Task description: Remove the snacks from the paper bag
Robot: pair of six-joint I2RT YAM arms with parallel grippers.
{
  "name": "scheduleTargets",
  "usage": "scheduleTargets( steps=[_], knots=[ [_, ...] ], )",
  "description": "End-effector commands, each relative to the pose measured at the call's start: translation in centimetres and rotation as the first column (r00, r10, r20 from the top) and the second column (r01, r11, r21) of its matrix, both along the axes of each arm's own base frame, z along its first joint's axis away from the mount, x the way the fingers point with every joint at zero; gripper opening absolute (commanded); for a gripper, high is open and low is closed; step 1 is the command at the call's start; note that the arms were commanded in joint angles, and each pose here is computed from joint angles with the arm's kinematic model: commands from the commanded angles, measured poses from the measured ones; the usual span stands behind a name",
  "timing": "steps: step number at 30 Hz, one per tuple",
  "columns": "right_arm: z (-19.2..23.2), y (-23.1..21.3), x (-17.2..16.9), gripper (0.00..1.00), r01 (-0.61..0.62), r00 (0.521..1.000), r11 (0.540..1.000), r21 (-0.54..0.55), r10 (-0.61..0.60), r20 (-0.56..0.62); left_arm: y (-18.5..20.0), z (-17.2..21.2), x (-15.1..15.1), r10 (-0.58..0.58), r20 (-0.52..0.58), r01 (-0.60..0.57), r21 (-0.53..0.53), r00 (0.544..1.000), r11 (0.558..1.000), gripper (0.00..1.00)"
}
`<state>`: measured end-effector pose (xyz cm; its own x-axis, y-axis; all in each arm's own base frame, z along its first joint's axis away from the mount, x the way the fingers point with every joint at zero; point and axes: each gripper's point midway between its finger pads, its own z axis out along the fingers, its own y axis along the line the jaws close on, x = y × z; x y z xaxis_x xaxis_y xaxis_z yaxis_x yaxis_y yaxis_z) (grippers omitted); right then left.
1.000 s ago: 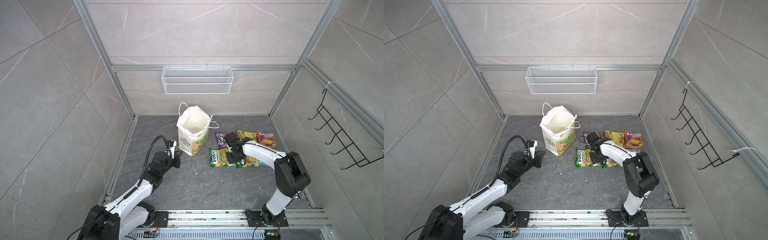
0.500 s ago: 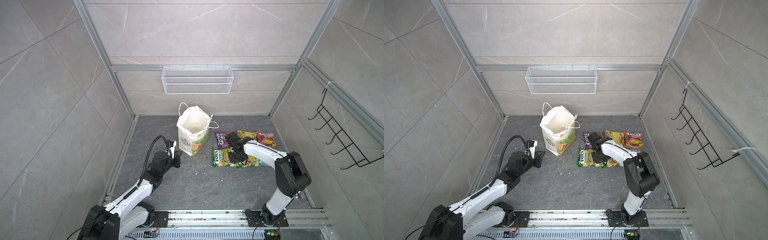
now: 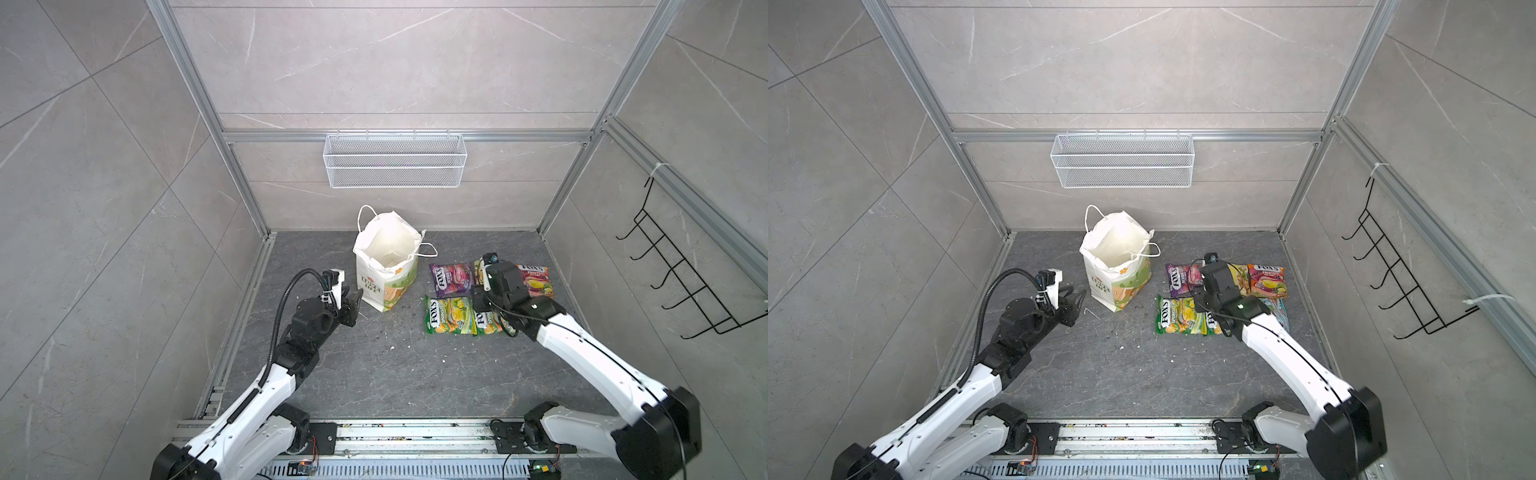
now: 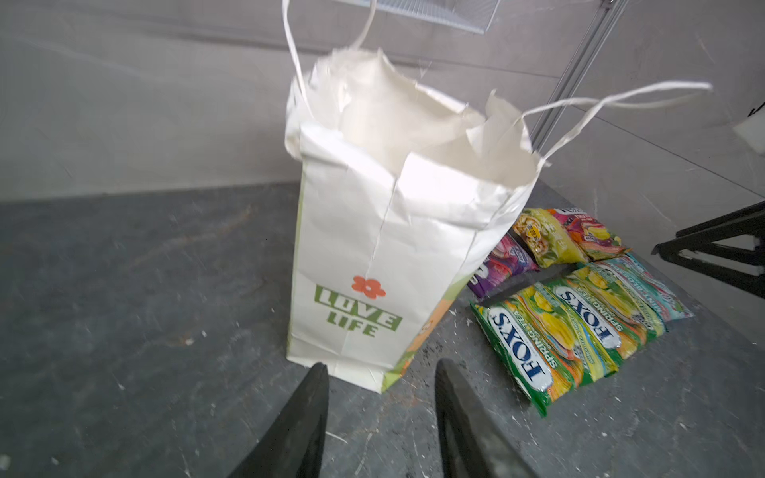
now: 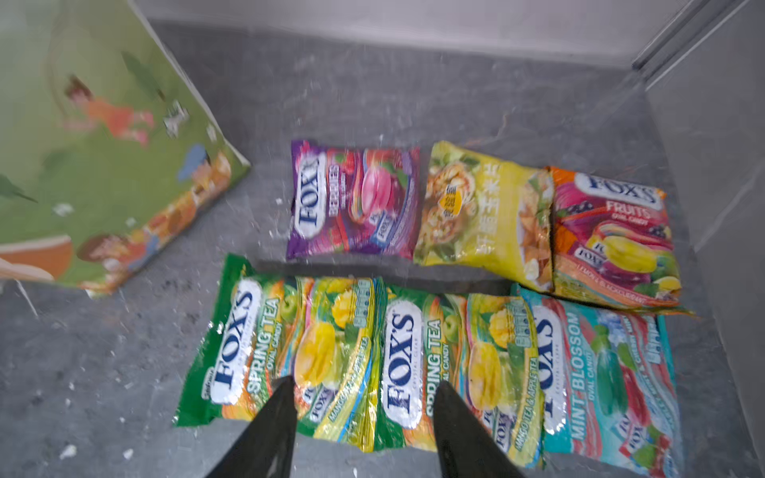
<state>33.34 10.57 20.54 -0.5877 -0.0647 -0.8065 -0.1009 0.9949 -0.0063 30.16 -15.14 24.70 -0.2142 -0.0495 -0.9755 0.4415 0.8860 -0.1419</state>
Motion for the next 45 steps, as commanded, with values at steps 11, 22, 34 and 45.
scheduleTargets(
  steps=[11,22,34,45],
  knots=[
    [1.4,-6.9,-0.9,0.99,0.303,0.819,0.949,0.085,-0.305,0.485,16.0,-4.8,-0.1,0.750,0.161,-0.766,0.180,0.642,0.617,1.00],
    [-3.2,-8.5,-0.3,0.99,0.410,0.791,0.910,-0.057,-0.324,0.519,19.5,-11.5,1.8,0.787,0.047,-0.771,0.241,0.616,0.589,1.00],
    [-7.6,-9.5,2.7,1.00,0.416,0.834,0.898,-0.141,-0.315,0.454,17.2,-13.3,5.8,0.645,0.097,-0.643,0.279,0.758,0.713,1.00],
    [-8.6,-8.3,2.7,1.00,0.253,0.876,0.964,-0.086,-0.190,0.443,14.5,-15.0,6.0,0.431,0.048,-0.428,0.254,0.901,0.867,1.00]
  ],
)
